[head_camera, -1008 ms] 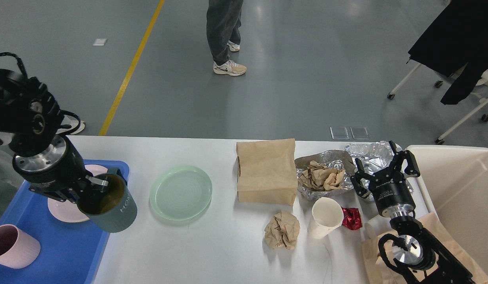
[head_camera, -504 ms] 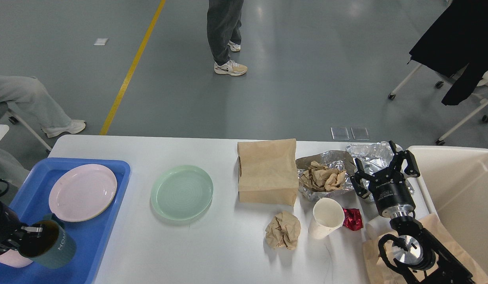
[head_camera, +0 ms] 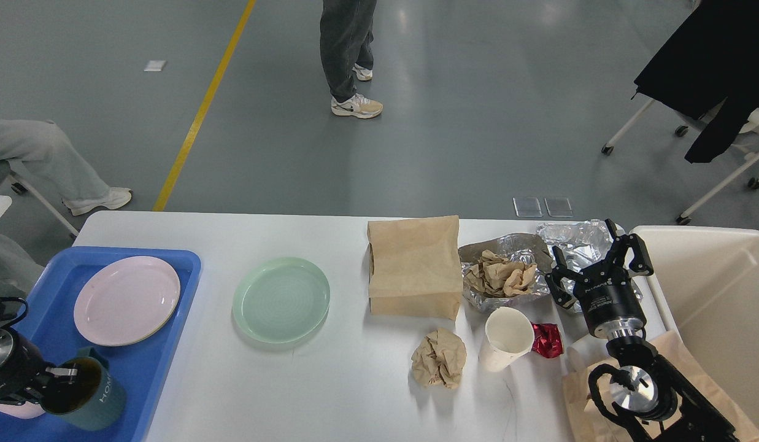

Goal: Tidy desktop
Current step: 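Lift the teal mug and set it on the tray beside the pink mug, then move the left gripper over to the edge of the pale green plate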

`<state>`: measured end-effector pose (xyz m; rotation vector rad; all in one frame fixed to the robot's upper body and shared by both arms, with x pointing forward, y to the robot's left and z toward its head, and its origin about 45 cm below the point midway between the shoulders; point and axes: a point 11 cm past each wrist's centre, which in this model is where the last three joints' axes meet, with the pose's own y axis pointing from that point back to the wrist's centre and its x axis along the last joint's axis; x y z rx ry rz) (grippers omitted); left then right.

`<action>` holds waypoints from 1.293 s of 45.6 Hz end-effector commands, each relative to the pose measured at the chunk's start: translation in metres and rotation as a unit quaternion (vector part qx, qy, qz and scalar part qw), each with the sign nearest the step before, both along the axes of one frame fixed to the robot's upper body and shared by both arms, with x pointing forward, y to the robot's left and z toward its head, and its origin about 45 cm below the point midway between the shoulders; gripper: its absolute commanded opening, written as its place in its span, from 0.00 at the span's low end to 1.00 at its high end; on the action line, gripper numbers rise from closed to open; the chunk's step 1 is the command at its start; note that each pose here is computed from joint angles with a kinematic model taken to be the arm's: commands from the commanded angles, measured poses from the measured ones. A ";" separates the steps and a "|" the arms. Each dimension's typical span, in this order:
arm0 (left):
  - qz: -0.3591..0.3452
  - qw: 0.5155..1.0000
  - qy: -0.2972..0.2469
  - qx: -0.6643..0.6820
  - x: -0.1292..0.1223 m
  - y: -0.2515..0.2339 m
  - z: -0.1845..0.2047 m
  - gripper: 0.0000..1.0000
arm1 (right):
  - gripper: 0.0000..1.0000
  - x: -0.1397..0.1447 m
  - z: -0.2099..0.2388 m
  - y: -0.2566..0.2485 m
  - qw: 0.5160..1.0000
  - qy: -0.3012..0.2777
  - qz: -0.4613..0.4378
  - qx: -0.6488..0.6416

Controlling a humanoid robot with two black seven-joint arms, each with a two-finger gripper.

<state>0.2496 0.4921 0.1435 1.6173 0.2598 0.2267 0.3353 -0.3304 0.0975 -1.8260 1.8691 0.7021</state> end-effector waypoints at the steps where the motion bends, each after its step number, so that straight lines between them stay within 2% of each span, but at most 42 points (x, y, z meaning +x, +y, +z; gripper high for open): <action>1: -0.006 1.000 0.010 -0.001 -0.004 -0.003 -0.004 0.20 | 1.00 0.000 0.000 0.000 1.000 0.000 0.000 0.000; 7: 0.000 1.000 0.005 -0.012 -0.002 -0.009 -0.007 0.46 | 1.00 0.000 0.000 0.000 1.000 -0.001 0.000 0.000; 8: 0.004 1.000 0.002 -0.013 -0.001 -0.010 -0.006 0.54 | 1.00 0.000 0.000 0.000 1.000 -0.001 0.000 0.000; 9: 0.009 1.000 -0.002 -0.012 0.000 -0.009 -0.006 0.67 | 1.00 0.000 0.000 0.000 1.000 -0.001 0.000 0.000; 10: 0.012 1.000 -0.004 -0.012 0.000 -0.010 -0.006 0.73 | 1.00 0.000 0.000 0.000 1.000 -0.001 0.000 0.000; 16: 0.035 0.999 -0.009 -0.021 0.000 -0.009 -0.005 0.88 | 1.00 0.000 0.000 0.000 1.000 -0.001 0.000 0.000; 28: 0.042 0.999 0.016 -0.013 -0.011 -0.004 0.019 0.92 | 1.00 0.000 0.000 0.000 1.000 -0.001 0.000 0.000; 39: 0.080 0.996 -0.028 -0.014 0.008 -0.008 0.089 0.93 | 1.00 0.000 0.000 0.000 1.000 -0.001 0.000 0.000; 47: 0.039 0.999 -0.030 0.001 0.034 -0.051 0.171 0.93 | 1.00 0.000 0.000 0.000 1.000 -0.001 0.000 0.000; 50: 0.031 0.999 -0.040 -0.003 0.035 -0.070 0.193 0.93 | 1.00 0.000 0.000 0.000 1.000 -0.001 0.000 0.000; 59: -0.013 0.997 -0.082 -0.002 0.060 -0.155 0.246 0.93 | 1.00 0.000 0.000 0.000 1.000 -0.001 0.000 0.000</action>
